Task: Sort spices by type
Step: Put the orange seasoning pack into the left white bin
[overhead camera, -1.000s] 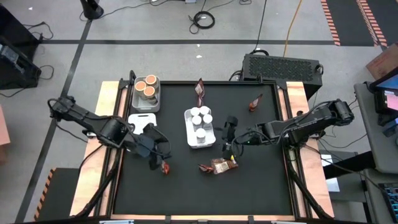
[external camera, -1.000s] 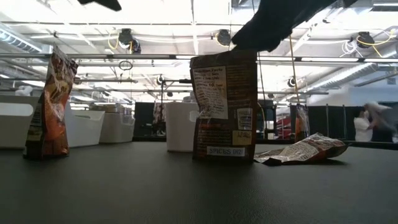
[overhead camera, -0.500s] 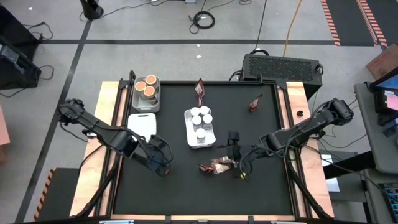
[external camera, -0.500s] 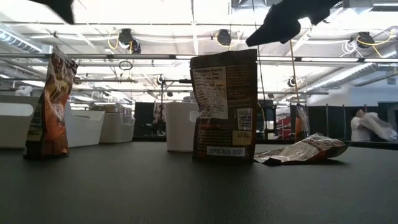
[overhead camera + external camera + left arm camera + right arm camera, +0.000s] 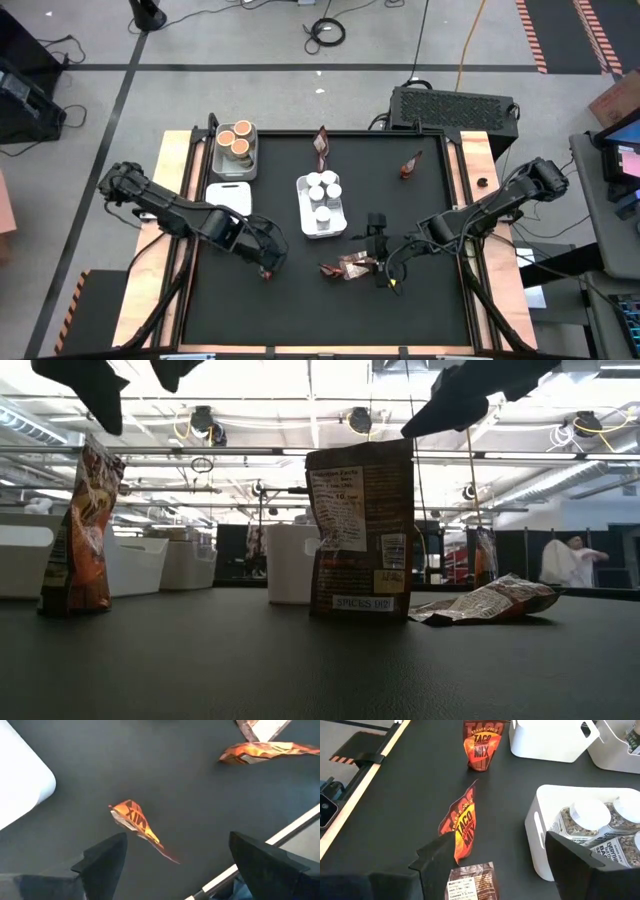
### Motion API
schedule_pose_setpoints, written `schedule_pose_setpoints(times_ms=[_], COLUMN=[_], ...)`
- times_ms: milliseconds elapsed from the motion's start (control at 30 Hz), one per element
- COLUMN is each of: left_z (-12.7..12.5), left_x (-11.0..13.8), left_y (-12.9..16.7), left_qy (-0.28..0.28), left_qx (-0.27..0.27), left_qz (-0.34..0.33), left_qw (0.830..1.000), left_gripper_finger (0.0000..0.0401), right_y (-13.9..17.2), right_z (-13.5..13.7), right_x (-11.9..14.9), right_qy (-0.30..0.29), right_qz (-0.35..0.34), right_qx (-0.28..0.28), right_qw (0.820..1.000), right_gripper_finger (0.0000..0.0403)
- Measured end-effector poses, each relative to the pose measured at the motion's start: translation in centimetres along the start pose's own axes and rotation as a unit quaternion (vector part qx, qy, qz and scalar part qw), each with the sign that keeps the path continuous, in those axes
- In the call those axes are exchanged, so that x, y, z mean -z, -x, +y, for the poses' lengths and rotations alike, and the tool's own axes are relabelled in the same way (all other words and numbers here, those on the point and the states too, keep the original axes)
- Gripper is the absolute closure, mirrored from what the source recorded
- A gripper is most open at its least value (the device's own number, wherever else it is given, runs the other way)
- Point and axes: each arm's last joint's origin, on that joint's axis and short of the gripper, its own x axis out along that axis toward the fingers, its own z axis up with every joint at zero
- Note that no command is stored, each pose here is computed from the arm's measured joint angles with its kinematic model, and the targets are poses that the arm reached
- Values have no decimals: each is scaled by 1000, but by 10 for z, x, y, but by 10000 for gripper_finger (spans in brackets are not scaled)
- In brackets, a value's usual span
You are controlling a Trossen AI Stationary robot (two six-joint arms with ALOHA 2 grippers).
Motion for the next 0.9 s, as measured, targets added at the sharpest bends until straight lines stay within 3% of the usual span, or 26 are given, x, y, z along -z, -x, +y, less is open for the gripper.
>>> schedule_pose_setpoints(times_ms=[167,400,900], left_z=[-4,-7,-7], left_x=[2,4,6], left_y=[-14,-39,-68], left_qy=[1,-1,-37], left_qx=[-19,-75,-128], left_qz=[38,51,77], left_qw=[999,996,988], left_gripper_finger=[49,49,49], right_y=[0,0,0], right_z=[0,0,0], right_x=[1,2,3], right_qy=[2,10,21], right_qz=[6,8,13], right_qx=[1,1,2], right_qw=[1000,1000,1000], right_gripper_finger=[138,138,138])
